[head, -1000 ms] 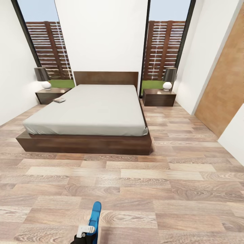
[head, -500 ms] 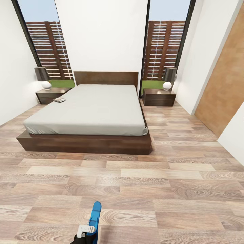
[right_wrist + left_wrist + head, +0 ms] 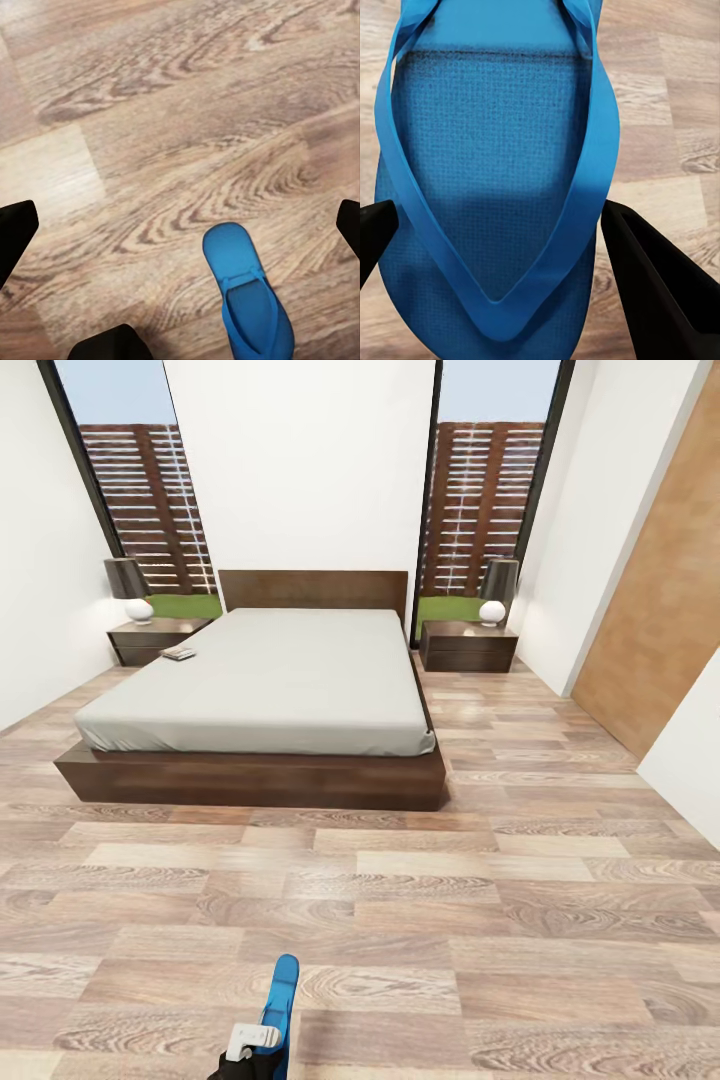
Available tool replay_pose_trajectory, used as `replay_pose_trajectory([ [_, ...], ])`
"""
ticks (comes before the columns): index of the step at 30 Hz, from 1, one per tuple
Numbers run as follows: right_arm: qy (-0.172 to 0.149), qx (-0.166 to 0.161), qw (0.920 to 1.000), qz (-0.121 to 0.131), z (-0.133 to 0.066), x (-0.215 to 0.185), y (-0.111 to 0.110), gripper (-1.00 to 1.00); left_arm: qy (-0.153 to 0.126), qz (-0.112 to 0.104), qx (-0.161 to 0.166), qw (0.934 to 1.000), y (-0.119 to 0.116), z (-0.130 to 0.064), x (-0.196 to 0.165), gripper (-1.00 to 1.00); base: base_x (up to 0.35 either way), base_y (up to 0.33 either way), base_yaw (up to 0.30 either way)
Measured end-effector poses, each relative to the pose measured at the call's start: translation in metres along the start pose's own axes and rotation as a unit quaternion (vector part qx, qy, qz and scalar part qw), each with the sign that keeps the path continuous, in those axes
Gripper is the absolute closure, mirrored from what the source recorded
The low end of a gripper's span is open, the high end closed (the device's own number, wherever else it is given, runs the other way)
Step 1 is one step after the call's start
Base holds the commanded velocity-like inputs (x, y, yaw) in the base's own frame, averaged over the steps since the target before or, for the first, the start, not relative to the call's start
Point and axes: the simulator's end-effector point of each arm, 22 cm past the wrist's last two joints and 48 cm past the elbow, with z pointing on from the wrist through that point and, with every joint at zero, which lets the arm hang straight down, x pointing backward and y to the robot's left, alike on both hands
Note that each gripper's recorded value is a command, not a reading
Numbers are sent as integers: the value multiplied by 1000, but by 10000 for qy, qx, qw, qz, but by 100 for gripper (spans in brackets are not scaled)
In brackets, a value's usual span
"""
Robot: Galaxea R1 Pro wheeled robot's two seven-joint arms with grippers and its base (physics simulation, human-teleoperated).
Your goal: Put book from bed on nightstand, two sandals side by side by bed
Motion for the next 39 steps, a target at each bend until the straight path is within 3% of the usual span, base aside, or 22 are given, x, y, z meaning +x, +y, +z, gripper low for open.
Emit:
replay_pose_trajectory([
  [39, -2, 1, 10000, -1, 0, 0, 0, -100, -2, -2, 0, 10000, 0, 0, 0, 100, -58, 0, 0],
])
